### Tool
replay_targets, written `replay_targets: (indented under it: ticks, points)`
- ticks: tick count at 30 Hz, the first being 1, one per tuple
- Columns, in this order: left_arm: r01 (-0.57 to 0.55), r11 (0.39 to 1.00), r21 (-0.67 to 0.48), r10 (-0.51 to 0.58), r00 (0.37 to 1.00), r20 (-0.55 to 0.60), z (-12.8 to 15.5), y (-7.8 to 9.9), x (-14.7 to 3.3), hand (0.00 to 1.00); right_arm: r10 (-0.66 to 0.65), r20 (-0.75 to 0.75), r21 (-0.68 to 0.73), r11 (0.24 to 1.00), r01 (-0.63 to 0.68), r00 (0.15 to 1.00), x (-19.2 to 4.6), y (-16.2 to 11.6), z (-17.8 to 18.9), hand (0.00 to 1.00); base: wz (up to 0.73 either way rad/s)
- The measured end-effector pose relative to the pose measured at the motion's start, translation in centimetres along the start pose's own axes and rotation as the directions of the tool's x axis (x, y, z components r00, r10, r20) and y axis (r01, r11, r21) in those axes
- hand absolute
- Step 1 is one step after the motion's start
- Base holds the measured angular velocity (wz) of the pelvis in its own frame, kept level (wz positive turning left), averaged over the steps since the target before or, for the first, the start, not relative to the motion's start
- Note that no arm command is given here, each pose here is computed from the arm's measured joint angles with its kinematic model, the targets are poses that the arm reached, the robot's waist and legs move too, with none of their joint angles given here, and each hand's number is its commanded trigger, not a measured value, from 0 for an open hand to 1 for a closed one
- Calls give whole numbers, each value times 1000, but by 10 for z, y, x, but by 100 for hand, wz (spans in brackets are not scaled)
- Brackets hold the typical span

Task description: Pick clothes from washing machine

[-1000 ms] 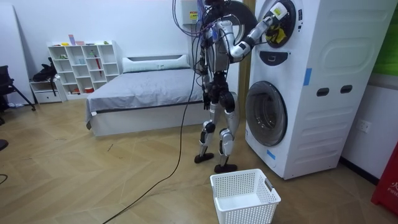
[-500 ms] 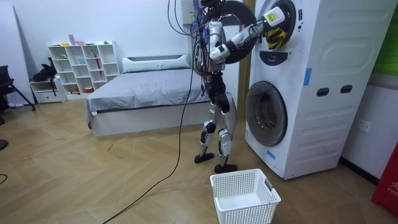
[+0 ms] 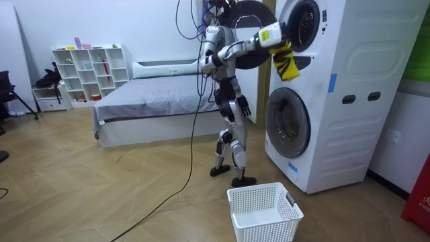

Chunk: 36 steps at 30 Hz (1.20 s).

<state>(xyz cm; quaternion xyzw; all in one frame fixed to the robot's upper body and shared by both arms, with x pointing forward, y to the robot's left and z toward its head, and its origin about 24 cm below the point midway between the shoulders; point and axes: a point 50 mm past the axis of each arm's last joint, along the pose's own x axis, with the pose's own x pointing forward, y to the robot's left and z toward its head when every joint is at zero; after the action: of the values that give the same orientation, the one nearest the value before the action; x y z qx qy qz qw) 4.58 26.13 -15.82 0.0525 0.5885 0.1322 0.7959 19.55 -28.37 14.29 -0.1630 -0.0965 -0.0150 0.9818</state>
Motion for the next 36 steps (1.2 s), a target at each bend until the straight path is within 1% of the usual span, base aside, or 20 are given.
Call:
replay_targets:
  ticks: [3, 5, 6, 7, 9, 13, 17, 18, 24, 28, 33, 36]
  points:
    - [20, 1000, -7, -20, 1000, 13, 6, -7, 1, 0, -10, -70, 17, 1000, 11, 997, -3, -1, -14, 100, -22]
    - [47, 999, 24, -47, 999, 2, 5, -16, 1, 0, -30, -170, 63, 997, 41, 985, -6, -2, -40, 100, 2]
    - [58, 997, 47, -59, 998, 1, 6, -19, 1, 0, -44, -246, 89, 994, 67, 968, -10, 0, -59, 100, 0]
    - [62, 997, 53, -63, 998, 3, 7, -20, 2, 0, -48, -282, 100, 992, 79, 958, -12, 1, -67, 100, -10]
    - [69, 997, 37, -69, 998, 11, 11, -22, 2, 0, -58, -377, 150, 981, 123, 924, -22, 9, -93, 100, -9]
    - [102, 994, 49, -104, 994, 26, 18, -31, 3, 0, -106, -478, 160, 965, 205, 872, -29, 14, -119, 100, -1]
    - [118, 992, 47, -120, 992, 39, 22, -35, 3, 0, -126, -599, 146, 954, 263, 791, -39, 29, -152, 100, 8]
    - [126, 991, 51, -127, 991, 37, 21, -36, 3, 0, -135, -624, 143, 949, 282, 770, -38, 35, -159, 100, 9]
    - [149, 988, 27, -150, 986, 69, 28, -41, 3, 0, -164, -696, 121, 933, 340, 699, -29, 59, -186, 100, 10]
    - [152, 988, 24, -154, 984, 95, 32, -42, 3, 0, -199, -713, 107, 917, 384, 673, -33, 61, -193, 100, 9]
    - [158, 987, -22, -153, 979, 136, 43, -42, 4, 0, -266, -718, 72, 891, 448, 643, -30, 59, -197, 100, 0]
    - [166, 986, -7, -164, 975, 152, 49, -45, 4, 0, -287, -731, 64, 875, 480, 619, -33, 57, -200, 100, 13]
